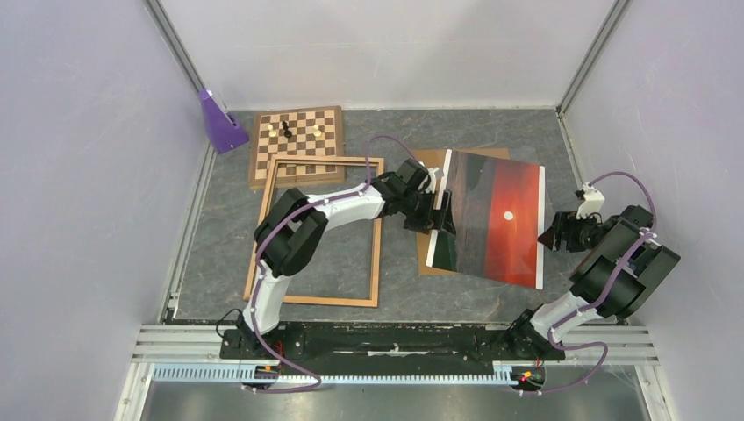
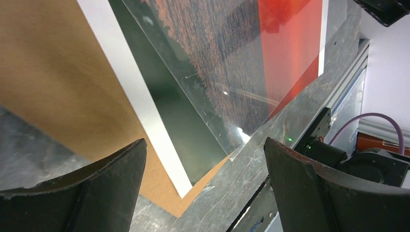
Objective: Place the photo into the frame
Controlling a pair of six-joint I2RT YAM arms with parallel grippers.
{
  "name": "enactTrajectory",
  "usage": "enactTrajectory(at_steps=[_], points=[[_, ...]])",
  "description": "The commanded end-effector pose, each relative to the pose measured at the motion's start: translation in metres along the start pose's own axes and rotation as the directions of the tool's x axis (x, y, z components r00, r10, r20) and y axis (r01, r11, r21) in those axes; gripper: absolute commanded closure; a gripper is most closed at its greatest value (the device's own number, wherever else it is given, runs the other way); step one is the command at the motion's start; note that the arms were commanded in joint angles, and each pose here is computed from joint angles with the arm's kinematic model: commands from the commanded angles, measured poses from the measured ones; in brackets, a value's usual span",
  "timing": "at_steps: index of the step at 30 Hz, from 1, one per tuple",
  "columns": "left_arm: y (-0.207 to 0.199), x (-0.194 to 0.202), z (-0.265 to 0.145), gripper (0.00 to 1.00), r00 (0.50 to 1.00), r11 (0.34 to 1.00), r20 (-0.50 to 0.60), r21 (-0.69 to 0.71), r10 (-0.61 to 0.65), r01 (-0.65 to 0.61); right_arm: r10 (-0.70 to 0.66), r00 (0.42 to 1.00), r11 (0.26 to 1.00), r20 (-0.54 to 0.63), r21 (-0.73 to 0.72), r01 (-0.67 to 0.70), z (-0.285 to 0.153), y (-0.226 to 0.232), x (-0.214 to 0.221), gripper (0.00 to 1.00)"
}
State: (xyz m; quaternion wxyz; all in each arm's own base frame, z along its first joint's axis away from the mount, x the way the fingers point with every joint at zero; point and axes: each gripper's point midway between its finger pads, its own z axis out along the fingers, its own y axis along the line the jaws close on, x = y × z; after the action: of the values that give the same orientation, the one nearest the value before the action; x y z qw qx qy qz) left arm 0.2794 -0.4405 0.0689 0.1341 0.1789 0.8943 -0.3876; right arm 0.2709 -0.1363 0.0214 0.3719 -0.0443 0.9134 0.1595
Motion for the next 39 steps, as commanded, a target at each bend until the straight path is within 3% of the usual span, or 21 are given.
enactTrajectory(at_steps=[1, 28, 39], points=[[-0.023, -0.005, 0.013, 0.03, 0.996, 0.996, 0.004, 0.021, -0.085, 0.085, 0.141, 0.977, 0.989, -0.157, -0.009, -0.145, 0.0, 0.02, 0.044, 0.21], [-0.024, 0.02, 0.066, 0.03, 0.98, 0.984, -0.1, 0.026, -0.172, 0.175, 0.134, 0.98, 0.988, -0.147, -0.06, -0.144, -0.001, 0.037, 0.048, 0.22], [-0.016, 0.034, 0.074, 0.04, 0.979, 0.987, -0.127, 0.008, -0.16, 0.162, 0.132, 0.986, 0.983, -0.102, -0.118, -0.144, -0.009, 0.049, 0.028, 0.27]])
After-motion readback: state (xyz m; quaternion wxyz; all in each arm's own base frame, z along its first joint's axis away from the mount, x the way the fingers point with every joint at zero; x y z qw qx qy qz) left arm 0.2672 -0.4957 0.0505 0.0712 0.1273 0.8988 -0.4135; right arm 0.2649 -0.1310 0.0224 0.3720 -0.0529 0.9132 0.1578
